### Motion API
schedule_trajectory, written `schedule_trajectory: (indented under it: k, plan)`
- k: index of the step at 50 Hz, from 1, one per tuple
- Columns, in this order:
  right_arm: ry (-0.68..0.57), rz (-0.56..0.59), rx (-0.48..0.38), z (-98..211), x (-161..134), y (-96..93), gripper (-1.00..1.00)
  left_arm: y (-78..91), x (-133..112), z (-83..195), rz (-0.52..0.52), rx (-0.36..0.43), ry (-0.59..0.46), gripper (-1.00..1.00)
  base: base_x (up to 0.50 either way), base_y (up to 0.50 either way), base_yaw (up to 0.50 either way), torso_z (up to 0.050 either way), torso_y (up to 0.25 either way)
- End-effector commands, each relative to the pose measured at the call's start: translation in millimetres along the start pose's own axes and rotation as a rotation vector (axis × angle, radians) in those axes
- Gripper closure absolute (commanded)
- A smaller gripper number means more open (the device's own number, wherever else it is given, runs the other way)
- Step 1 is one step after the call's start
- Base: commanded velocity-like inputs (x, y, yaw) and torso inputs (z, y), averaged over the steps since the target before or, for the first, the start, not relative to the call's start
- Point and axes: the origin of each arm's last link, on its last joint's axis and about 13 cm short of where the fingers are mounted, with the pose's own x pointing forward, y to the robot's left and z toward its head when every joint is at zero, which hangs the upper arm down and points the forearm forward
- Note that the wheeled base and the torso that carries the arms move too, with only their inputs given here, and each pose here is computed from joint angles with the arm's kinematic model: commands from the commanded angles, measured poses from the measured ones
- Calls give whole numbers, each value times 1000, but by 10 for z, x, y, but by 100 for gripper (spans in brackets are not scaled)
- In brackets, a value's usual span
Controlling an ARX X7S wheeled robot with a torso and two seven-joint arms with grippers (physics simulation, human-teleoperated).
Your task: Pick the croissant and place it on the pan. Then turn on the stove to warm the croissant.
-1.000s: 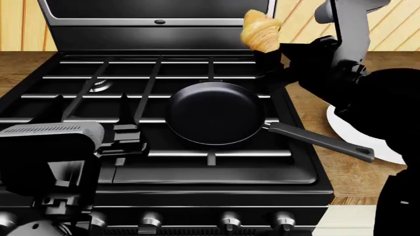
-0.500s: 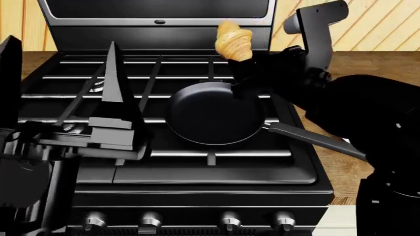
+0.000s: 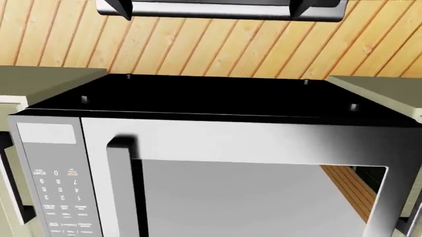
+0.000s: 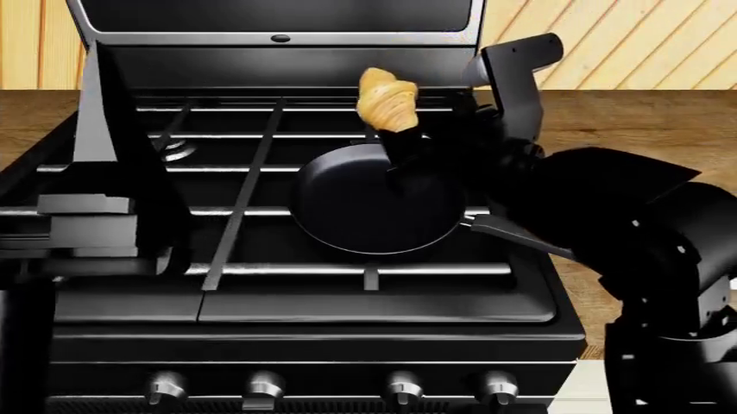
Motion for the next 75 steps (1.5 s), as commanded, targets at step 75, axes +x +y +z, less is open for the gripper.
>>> schedule_trajectory:
  k: [75]
  plan:
    - [200,13,66,-563,361,-130,100,46,-22,20,27,-11,-15,-100,0,0,0,0,0]
